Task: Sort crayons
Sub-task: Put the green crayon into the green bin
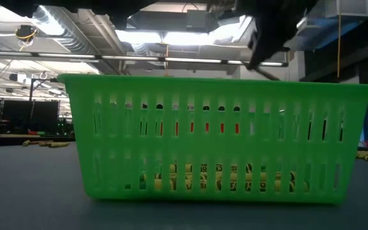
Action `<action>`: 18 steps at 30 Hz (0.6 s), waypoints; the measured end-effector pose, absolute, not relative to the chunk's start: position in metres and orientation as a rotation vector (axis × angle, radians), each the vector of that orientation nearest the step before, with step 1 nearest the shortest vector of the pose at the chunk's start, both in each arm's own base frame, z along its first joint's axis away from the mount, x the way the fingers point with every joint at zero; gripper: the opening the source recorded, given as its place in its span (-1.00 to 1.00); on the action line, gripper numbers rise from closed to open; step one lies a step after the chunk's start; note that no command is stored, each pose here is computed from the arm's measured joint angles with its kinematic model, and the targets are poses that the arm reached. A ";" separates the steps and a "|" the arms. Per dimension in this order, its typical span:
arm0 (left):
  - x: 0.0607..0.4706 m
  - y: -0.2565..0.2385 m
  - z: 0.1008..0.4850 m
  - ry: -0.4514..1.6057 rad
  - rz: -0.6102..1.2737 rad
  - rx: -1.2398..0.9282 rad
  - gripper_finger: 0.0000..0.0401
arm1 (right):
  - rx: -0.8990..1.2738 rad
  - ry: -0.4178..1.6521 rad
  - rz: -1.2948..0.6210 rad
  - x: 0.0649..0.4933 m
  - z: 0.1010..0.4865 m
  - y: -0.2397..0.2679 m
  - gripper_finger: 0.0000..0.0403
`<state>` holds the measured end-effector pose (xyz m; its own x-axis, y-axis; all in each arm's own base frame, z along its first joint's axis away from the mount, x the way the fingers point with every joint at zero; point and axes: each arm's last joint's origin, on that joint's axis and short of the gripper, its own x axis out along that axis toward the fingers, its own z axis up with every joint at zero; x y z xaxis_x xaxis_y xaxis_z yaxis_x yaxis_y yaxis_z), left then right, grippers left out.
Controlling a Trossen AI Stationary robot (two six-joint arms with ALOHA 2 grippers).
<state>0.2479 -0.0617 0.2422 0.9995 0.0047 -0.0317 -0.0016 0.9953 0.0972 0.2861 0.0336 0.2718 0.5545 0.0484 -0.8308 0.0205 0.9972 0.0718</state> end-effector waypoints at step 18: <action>0.248 -0.062 0.242 0.032 0.003 0.098 -0.46 | 0.063 0.710 0.309 0.336 0.235 0.132 -0.92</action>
<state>0.2479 -0.0617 0.2423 0.9995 0.0043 -0.0314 -0.0012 0.9952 0.0975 0.3362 0.1319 0.2346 0.7153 0.2999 -0.6312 -0.2577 0.9528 0.1607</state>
